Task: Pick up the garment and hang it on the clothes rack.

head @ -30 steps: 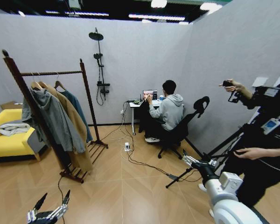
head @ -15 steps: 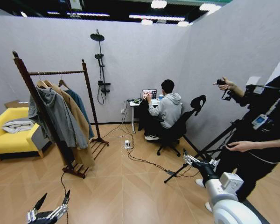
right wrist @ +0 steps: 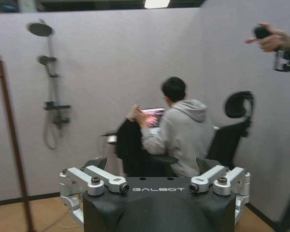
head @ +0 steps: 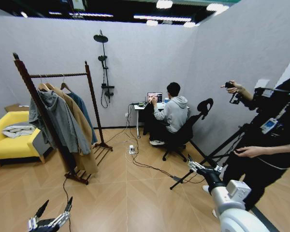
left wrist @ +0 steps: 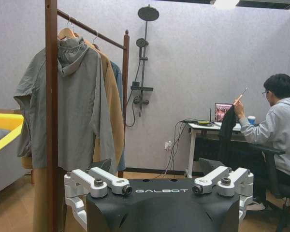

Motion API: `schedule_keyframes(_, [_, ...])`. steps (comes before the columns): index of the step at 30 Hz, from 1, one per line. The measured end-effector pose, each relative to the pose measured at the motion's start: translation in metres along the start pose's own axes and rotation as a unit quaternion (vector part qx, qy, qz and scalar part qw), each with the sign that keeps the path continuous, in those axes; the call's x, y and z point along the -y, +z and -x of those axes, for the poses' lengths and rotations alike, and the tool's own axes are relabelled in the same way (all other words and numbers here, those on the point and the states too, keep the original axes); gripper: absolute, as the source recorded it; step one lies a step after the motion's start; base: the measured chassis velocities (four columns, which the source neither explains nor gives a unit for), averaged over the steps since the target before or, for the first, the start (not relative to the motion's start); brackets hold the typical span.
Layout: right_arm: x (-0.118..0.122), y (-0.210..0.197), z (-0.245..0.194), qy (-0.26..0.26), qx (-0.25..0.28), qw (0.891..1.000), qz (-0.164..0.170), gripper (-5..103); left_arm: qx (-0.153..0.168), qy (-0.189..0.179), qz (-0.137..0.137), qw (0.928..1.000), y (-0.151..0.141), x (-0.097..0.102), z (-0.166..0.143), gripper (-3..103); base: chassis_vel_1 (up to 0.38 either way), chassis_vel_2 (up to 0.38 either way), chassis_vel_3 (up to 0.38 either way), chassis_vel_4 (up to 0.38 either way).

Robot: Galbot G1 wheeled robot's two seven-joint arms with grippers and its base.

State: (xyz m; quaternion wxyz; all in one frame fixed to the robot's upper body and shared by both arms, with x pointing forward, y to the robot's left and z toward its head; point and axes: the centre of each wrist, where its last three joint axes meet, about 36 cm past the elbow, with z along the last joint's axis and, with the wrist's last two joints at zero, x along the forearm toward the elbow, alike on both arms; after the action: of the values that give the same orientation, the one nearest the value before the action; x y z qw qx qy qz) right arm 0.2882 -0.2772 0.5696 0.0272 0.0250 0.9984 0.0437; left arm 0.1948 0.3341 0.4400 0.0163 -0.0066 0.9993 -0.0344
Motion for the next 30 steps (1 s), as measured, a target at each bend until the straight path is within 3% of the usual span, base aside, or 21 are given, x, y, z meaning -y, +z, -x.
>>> schedule_keyframes(1, [0.000,0.000,0.000,0.000,0.000,1.000,0.000,100,0.000,0.000,0.000,1.0000,0.000,0.000,0.000,100,0.000,0.000,0.000,0.000])
schedule_keyframes(3, [0.018,0.002,0.003,-0.063,0.018,0.998,-0.021,100,0.000,0.000,0.000,1.0000,0.000,0.000,0.000,100,0.000,0.000,0.000,0.000])
schedule_keyframes(4, [0.018,0.002,0.003,-0.063,0.018,0.998,-0.021,100,0.000,0.000,0.000,1.0000,0.000,0.000,0.000,100,0.000,0.000,0.000,0.000])
schedule_keyframes(7, [0.052,0.024,0.012,-0.107,0.051,0.991,-0.062,100,0.000,0.000,0.000,1.0000,0.000,0.000,0.000,100,0.000,0.000,0.000,0.000])
schedule_keyframes(16, [0.078,0.045,-0.002,-0.072,0.056,0.994,-0.059,100,0.000,0.000,0.000,1.0000,0.000,0.000,0.000,100,0.000,0.000,0.000,0.000])
schedule_keyframes(30, [0.068,0.051,-0.010,-0.015,0.055,0.997,-0.044,100,0.000,0.000,0.000,1.0000,0.000,0.000,0.000,100,0.000,0.000,0.000,0.000])
